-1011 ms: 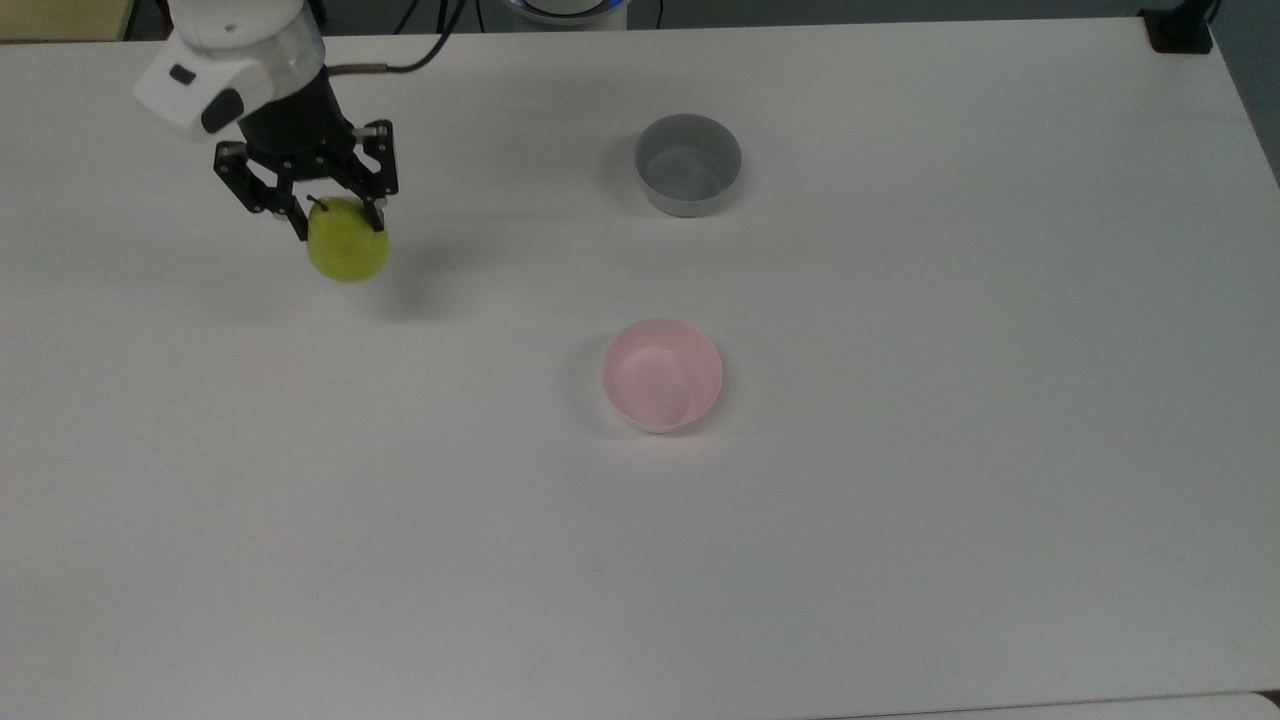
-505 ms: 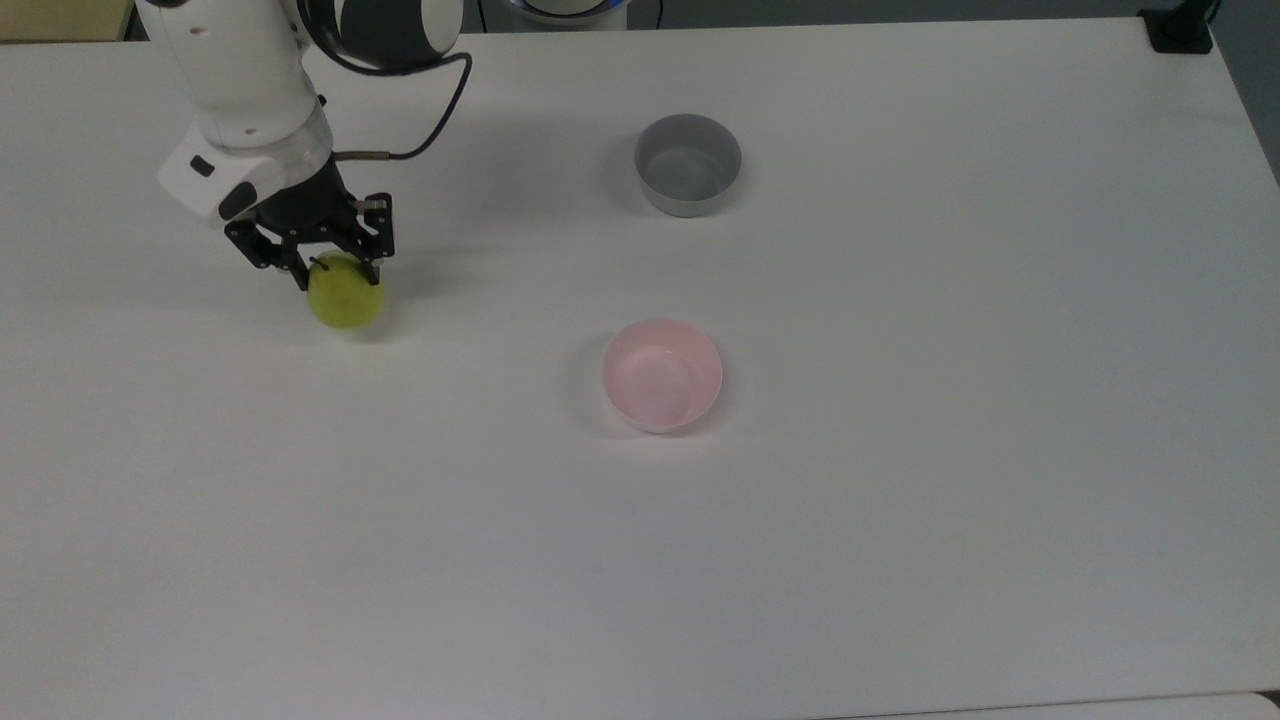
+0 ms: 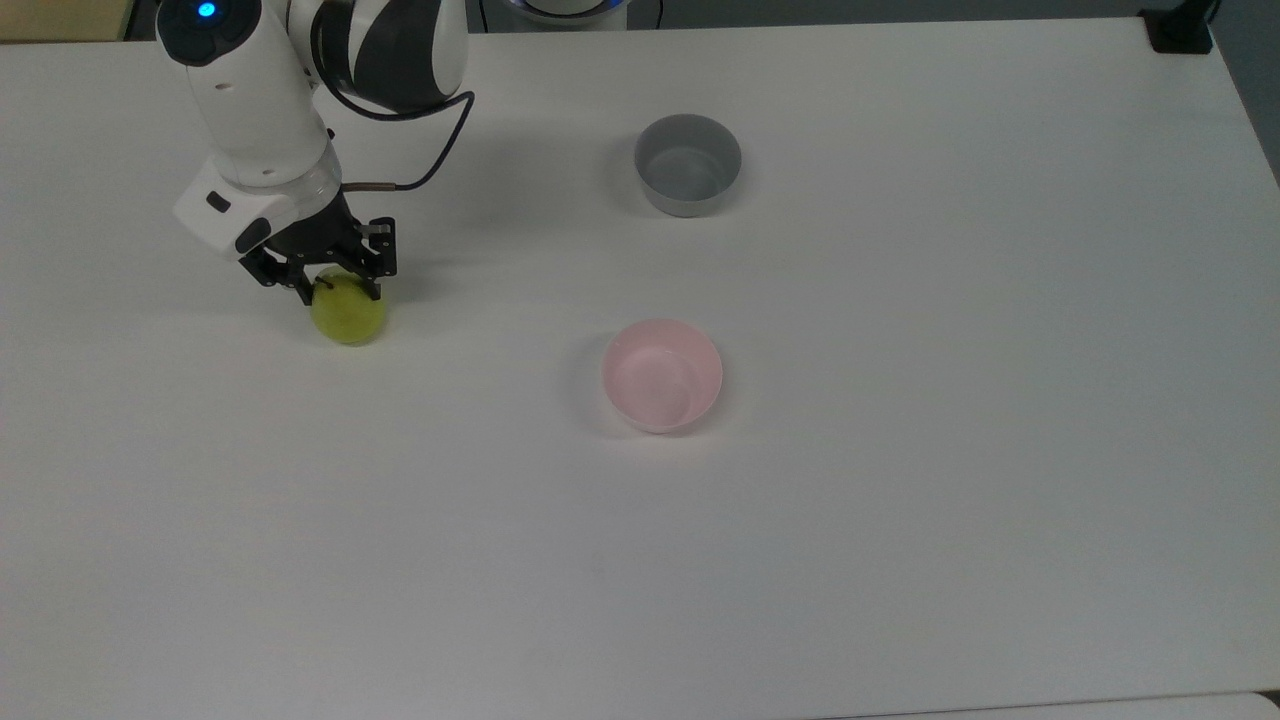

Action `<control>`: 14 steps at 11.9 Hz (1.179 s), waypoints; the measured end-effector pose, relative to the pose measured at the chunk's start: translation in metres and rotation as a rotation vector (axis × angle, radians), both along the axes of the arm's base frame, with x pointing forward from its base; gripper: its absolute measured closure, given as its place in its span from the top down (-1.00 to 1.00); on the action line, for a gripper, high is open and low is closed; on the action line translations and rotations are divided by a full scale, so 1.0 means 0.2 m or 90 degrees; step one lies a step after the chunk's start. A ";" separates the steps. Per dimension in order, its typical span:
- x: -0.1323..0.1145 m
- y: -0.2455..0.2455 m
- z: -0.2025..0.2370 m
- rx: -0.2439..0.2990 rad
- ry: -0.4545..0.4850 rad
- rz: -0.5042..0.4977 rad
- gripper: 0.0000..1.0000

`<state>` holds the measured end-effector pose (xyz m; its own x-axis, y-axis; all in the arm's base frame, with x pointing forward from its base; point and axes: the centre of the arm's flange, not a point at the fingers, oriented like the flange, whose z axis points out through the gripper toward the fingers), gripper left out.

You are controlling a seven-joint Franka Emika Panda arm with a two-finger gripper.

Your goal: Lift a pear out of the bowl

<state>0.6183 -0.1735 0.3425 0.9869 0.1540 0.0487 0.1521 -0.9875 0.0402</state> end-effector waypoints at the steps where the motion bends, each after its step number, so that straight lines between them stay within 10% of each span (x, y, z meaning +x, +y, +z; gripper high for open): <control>1: 0.00 0.00 0.00 0.000 0.000 0.000 0.29; 3: 0.00 -0.01 0.00 0.000 0.000 -0.002 0.37; 6: 0.01 -0.02 0.04 -0.003 -0.010 -0.006 1.00; 14: -0.12 0.05 0.64 0.017 -0.002 0.003 1.00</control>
